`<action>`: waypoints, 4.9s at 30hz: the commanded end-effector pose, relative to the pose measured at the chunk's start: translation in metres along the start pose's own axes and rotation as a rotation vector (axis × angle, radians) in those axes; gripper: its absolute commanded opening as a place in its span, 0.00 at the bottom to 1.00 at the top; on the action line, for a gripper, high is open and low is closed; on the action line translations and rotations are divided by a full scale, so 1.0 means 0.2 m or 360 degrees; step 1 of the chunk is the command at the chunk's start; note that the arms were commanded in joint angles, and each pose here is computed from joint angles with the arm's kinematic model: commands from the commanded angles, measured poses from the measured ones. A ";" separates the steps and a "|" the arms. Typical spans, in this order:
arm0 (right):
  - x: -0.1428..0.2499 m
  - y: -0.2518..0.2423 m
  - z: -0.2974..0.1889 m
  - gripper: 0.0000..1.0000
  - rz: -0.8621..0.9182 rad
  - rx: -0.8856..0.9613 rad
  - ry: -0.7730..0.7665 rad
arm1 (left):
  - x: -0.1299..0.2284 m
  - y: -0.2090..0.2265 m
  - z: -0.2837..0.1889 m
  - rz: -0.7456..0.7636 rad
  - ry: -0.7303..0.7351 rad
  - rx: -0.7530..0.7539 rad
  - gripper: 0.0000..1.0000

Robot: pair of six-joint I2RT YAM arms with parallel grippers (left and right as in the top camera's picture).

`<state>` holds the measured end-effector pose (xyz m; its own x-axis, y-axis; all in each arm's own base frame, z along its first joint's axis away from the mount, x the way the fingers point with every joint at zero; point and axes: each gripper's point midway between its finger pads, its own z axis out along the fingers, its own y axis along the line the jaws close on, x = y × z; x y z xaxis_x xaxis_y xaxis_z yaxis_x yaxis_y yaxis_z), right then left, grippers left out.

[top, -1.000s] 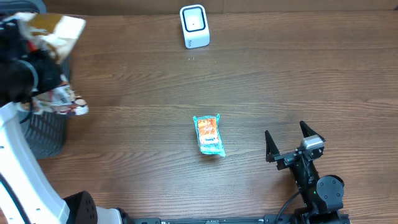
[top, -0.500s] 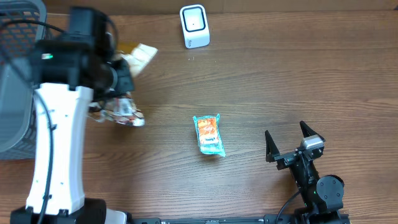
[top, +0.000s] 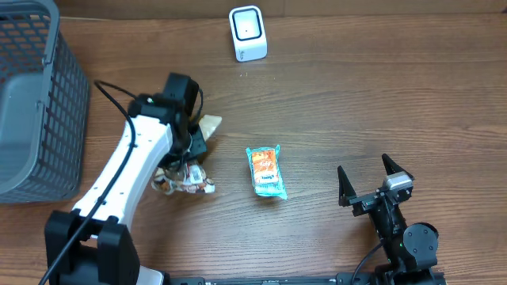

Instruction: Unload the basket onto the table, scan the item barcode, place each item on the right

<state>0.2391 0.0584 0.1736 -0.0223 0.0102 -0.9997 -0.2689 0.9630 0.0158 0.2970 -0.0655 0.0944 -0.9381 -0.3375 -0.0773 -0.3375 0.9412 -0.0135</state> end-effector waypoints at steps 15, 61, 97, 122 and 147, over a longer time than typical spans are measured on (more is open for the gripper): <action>0.01 -0.01 0.00 1.00 -0.0007 0.0020 -0.0003 | 0.12 0.04 0.32 0.0124 0.0003 0.0011 0.42; 0.01 -0.01 0.00 1.00 -0.0007 0.0020 -0.0003 | 0.06 0.16 0.22 0.0267 0.0006 -0.0135 0.48; 0.01 -0.01 0.00 1.00 -0.0007 0.0020 -0.0003 | 0.10 0.26 0.25 0.0559 0.0056 -0.0278 0.18; 0.01 -0.01 0.00 1.00 -0.0007 0.0020 -0.0003 | 0.18 0.25 0.38 0.0536 0.0087 -0.0210 0.26; 0.01 -0.01 0.00 1.00 -0.0007 0.0020 -0.0003 | 0.08 0.07 0.35 0.0428 -0.0028 0.0046 0.40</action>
<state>0.2391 0.0584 0.1736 -0.0222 0.0098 -0.9997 -0.2689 0.9630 0.0154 0.2772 -0.0537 0.0171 -0.9932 -0.0578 -0.1014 -0.0580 0.9983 -0.0016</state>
